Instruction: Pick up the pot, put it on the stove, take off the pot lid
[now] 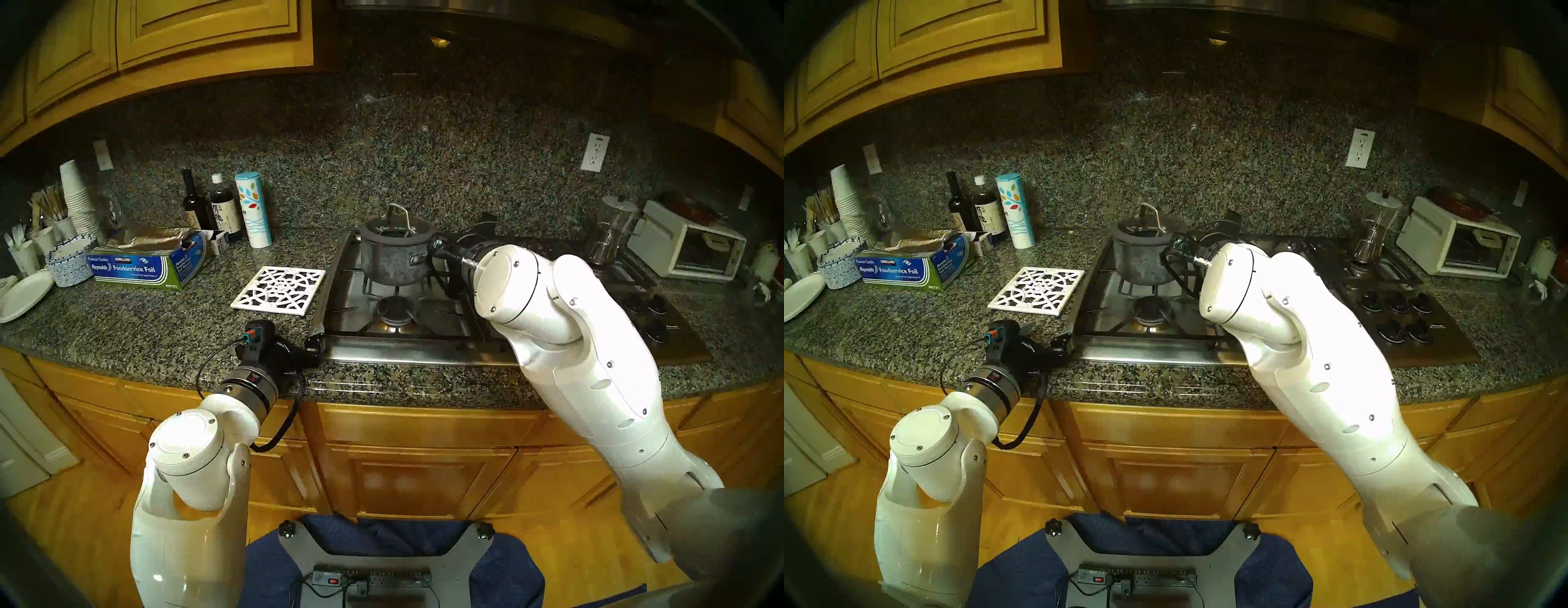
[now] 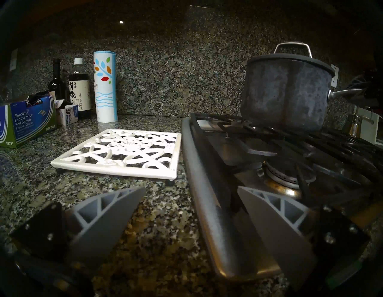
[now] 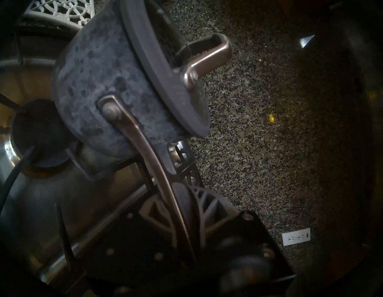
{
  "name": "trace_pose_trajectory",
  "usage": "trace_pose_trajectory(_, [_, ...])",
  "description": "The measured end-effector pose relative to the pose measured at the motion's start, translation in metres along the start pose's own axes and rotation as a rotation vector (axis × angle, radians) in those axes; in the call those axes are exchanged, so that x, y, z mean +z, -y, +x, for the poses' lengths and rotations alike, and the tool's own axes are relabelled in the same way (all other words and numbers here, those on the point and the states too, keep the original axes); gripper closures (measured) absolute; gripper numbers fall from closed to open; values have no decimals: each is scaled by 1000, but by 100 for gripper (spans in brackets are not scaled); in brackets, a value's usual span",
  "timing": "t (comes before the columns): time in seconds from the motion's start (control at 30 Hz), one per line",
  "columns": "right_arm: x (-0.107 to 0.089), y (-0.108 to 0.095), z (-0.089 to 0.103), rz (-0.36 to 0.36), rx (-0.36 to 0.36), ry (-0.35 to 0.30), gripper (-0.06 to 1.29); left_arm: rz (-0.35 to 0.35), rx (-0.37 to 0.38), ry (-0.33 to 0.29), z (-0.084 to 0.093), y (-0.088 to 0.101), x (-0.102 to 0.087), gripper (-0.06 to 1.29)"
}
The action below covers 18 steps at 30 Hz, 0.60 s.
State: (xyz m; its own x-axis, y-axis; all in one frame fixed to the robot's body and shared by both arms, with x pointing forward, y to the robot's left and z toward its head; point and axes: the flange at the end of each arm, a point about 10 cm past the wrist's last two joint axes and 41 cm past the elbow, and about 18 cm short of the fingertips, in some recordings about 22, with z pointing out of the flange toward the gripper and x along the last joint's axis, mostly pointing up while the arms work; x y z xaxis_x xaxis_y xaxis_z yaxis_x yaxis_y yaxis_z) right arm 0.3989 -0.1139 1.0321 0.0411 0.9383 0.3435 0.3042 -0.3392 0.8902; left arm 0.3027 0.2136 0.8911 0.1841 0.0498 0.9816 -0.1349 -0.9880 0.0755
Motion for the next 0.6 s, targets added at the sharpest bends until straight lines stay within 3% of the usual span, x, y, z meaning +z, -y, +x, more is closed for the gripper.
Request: trace_pose_trajectory(0.6, [-28, 38, -16, 49, -27, 3, 115, 1, 0, 0, 0, 0, 0, 2])
